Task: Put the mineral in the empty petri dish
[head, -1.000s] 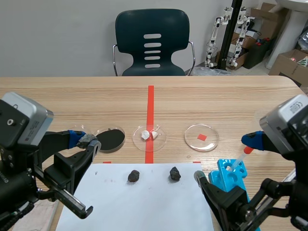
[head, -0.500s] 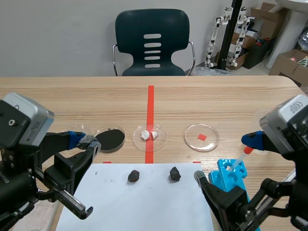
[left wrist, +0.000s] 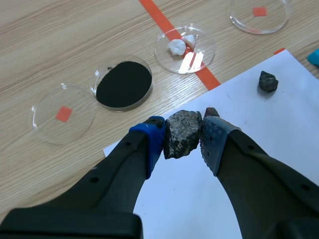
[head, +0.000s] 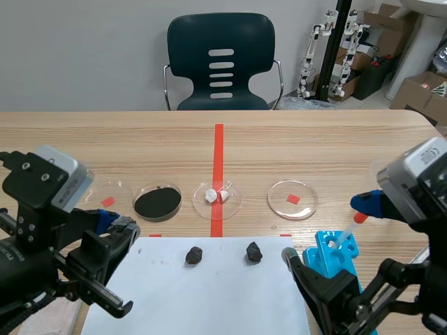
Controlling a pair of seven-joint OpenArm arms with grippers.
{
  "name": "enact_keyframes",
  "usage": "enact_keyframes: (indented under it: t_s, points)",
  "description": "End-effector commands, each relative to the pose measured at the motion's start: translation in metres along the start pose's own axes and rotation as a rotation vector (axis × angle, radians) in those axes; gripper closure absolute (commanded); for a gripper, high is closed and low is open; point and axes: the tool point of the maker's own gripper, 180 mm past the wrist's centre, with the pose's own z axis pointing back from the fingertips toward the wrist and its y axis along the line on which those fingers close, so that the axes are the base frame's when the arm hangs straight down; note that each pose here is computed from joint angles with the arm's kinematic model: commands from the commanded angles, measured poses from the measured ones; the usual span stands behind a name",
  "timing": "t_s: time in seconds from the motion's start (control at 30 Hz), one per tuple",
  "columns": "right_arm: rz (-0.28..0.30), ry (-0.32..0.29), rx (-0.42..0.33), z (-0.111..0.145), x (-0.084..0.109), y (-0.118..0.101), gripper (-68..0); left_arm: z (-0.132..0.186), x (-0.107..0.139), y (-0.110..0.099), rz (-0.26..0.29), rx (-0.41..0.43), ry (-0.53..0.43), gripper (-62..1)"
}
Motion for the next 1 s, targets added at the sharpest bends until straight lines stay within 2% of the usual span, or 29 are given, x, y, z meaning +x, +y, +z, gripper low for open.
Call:
enact_keyframes:
  t_s: [0.0, 0.23, 0.37, 0.6, 0.97]
  points:
    - [0.017, -0.044, -0.010, 0.001, 0.014, -0.005, -67.9, -0.003, 0.012, 0.004, 0.016, 0.011, -0.024, -15.6]
    - [0.017, -0.044, -0.010, 0.001, 0.014, -0.005, -67.9, -0.006, 0.002, 0.031, 0.114, 0.139, 0.060, -15.6]
    - [0.017, -0.044, -0.010, 0.001, 0.014, -0.005, -67.9, -0.008, 0.005, 0.043, 0.164, 0.210, 0.053, -15.6]
    - [0.017, -0.044, -0.010, 0.001, 0.014, -0.005, -67.9, -0.020, 0.017, 0.050, 0.203, 0.233, 0.008, -15.6]
    - [0.017, -0.044, -0.010, 0.001, 0.014, -0.005, -67.9, -0.063, 0.002, 0.089, 0.244, 0.294, 0.034, -15.6]
